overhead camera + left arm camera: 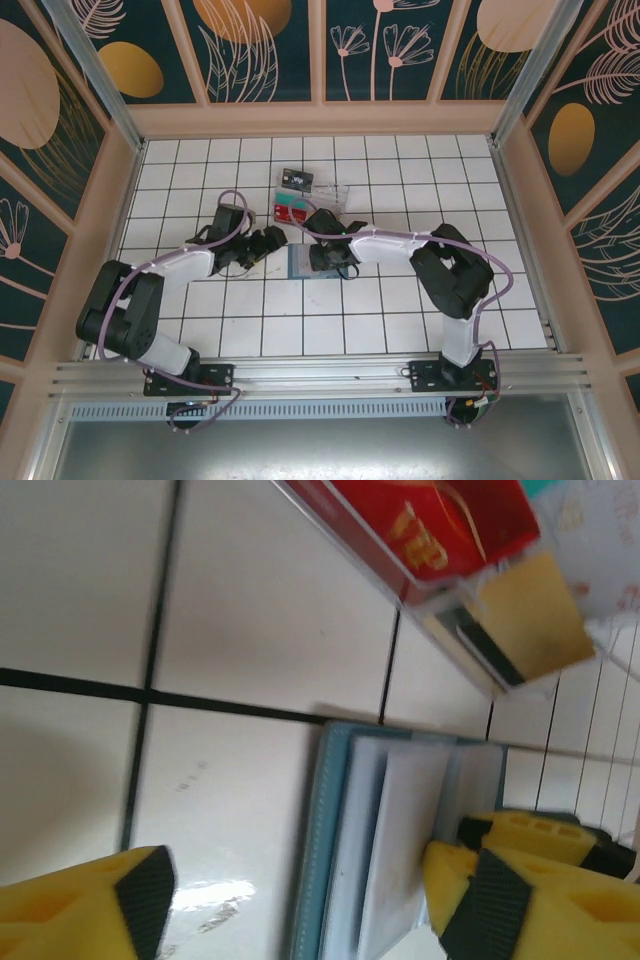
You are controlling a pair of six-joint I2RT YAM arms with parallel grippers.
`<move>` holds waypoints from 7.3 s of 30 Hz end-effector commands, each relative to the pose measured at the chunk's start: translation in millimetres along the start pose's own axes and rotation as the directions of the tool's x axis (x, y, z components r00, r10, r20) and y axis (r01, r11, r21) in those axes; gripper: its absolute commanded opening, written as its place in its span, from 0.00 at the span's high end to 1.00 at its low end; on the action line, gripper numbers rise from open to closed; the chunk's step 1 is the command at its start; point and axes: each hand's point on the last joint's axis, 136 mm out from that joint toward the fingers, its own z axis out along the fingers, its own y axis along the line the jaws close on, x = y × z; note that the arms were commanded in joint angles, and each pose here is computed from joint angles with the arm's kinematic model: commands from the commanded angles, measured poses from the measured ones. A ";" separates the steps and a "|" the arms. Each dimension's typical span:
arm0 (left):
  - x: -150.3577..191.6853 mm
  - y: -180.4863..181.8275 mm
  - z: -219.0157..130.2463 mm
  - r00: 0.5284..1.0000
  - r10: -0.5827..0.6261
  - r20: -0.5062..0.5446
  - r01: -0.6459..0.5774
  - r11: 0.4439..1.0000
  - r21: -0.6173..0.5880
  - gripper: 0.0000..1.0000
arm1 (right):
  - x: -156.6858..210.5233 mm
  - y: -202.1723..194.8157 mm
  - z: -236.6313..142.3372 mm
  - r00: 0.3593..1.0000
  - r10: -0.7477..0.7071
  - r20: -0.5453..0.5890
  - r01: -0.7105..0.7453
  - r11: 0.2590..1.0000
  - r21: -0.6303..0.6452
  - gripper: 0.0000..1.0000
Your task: Take the credit cards out of the card holder
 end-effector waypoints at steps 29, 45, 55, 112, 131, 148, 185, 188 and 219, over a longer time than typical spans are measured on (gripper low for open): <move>22.8 -30.7 48.4 0.988 0.014 -0.151 -0.002 0.997 0.083 0.66 | 45.2 -25.8 25.1 0.989 0.039 -0.139 -0.036 0.999 0.029 0.58; 26.4 -45.9 47.8 0.985 0.046 -0.167 -0.019 0.987 0.158 0.82 | 15.1 -12.5 0.9 0.998 0.059 -0.029 -0.061 0.997 -0.046 0.61; 27.9 -49.1 47.9 0.985 0.041 -0.168 -0.011 0.984 0.179 0.82 | -41.7 9.5 -72.1 0.967 0.134 0.217 -0.075 0.962 -0.262 0.58; 46.2 -67.9 69.2 0.983 0.052 -0.178 -0.032 0.993 0.112 0.70 | -5.6 -29.8 -20.9 0.971 0.240 -0.016 -0.239 0.954 -0.183 0.78; 54.3 -52.3 79.5 0.975 0.056 -0.215 -0.041 0.996 0.073 0.71 | 3.9 -33.9 -7.0 0.968 0.245 -0.057 -0.251 0.954 -0.164 0.84; 56.2 -64.1 79.6 0.964 0.115 -0.241 -0.070 0.979 0.189 0.75 | 8.0 -38.8 -3.1 0.968 0.239 -0.078 -0.248 0.960 -0.130 0.84; 33.4 -36.2 28.2 0.954 0.251 -0.165 -0.247 0.968 0.048 1.00 | -5.5 -34.5 -14.8 0.965 0.262 -0.020 -0.262 0.950 -0.171 0.84; 24.4 -45.6 14.2 0.950 0.282 -0.133 -0.276 0.959 0.061 1.00 | -25.6 -21.2 -34.2 0.962 0.271 0.036 -0.251 0.926 -0.281 0.82; -30.0 -205.5 -100.7 0.979 0.148 0.140 -0.204 0.737 0.645 1.00 | -118.6 16.2 -217.3 0.883 0.434 0.176 0.043 0.301 -0.953 0.32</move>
